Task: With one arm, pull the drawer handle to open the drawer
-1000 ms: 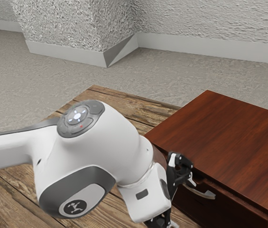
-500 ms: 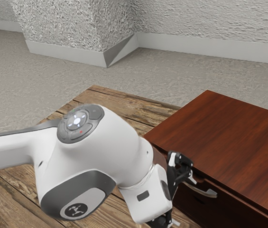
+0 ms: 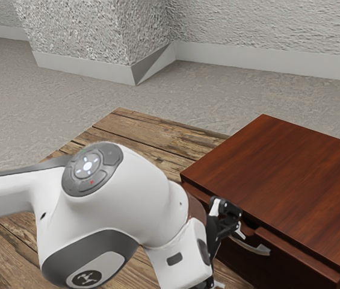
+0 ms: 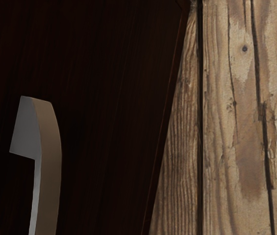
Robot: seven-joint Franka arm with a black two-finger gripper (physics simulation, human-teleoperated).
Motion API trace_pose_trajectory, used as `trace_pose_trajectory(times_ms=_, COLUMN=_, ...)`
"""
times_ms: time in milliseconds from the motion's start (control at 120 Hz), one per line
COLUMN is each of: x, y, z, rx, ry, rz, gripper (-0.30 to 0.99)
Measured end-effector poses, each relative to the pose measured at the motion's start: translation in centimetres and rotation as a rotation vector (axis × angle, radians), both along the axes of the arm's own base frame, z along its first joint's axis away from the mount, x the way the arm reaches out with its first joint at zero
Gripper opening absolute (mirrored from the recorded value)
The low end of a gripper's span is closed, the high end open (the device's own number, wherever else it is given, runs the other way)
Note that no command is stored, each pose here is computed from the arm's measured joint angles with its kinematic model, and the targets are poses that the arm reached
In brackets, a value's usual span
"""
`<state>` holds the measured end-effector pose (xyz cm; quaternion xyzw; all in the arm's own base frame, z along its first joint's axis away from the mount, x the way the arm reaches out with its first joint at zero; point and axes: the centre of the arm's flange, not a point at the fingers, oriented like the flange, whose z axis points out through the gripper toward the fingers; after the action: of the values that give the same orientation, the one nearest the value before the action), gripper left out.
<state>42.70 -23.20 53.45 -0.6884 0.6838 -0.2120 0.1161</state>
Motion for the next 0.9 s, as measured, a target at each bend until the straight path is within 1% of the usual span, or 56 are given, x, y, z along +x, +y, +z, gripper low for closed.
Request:
trace_pose_trajectory(times_ms=108, x=-0.8, y=-1.2, z=0.2, rx=0.005, ry=-0.007, rz=-0.022, gripper=0.60)
trace_pose_trajectory(times_ms=183, x=-1.1, y=-1.5, z=0.1, rx=0.008, ry=-0.005, rz=-0.028, gripper=0.63)
trace_pose_trajectory(times_ms=667, x=-4.2, y=-0.1, z=-0.1, rx=0.007, ry=-0.010, rz=-0.017, gripper=0.68)
trace_pose_trajectory(times_ms=900, x=-6.3, y=0.6, z=-0.6, rx=0.012, ry=-0.009, rz=-0.010, gripper=0.69)
